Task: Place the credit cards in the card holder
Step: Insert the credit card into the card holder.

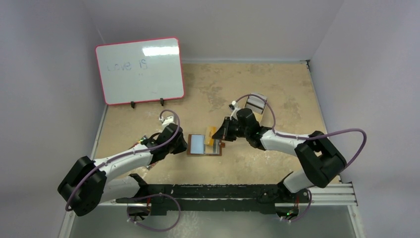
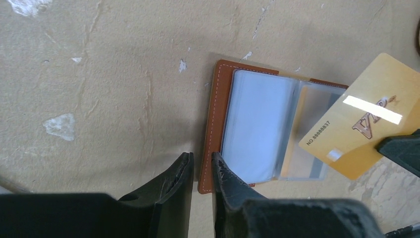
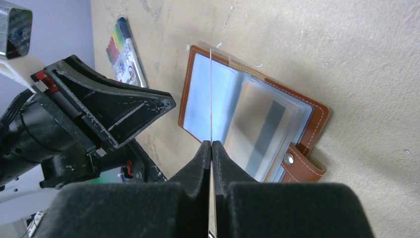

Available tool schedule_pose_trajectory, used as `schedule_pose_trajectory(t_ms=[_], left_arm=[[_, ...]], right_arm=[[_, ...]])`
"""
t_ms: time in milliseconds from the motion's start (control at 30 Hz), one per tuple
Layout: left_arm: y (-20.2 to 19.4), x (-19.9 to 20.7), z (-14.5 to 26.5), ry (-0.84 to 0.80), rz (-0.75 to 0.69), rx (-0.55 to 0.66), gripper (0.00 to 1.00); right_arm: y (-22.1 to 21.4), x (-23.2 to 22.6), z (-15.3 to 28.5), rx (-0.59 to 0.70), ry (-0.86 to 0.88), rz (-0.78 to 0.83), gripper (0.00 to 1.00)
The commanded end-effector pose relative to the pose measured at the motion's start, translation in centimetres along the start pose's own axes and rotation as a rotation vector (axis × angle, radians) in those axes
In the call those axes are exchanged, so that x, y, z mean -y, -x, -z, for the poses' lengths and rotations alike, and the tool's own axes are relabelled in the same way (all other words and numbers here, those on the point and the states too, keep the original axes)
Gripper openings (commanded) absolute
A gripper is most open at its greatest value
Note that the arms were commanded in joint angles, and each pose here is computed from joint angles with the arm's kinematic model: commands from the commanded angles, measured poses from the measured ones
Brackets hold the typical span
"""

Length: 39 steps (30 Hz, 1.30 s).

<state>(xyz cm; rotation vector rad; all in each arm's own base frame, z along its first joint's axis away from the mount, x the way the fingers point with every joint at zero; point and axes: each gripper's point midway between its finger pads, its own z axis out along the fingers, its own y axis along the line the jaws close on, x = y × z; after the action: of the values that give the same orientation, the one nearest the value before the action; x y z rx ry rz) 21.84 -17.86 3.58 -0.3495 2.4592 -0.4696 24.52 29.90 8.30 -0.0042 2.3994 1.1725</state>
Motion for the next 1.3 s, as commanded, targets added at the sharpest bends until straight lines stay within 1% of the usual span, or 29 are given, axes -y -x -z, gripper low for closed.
schedule_pose_trajectory(t_ms=[0, 167, 467, 1033, 1267], left_arm=[[0.1, 1.2, -0.5, -0.068, 0.034, 0.012, 0.18], [-0.6, 0.9, -0.9, -0.071, 0.042, -0.007, 0.16], [-0.8, 0.7, -0.9, -0.069, 0.04, -0.012, 0.13], [-1.0, 0.9, -1.3, -0.069, 0.036, -0.025, 0.1], [-0.9, 0.7, -1.2, -0.062, 0.037, -0.019, 0.1]], right_arm=[[1.1, -0.9, -0.4, 0.053, 0.029, -0.013, 0.0], [0.6, 0.1, -1.1, 0.036, 0.001, -0.03, 0.0], [0.2, 0.9, -1.7, 0.026, -0.009, -0.045, 0.0], [-2.1, 1.6, -2.7, -0.044, -0.019, -0.081, 0.0], [-2.9, 2.5, -2.4, -0.066, -0.061, -0.109, 0.0]])
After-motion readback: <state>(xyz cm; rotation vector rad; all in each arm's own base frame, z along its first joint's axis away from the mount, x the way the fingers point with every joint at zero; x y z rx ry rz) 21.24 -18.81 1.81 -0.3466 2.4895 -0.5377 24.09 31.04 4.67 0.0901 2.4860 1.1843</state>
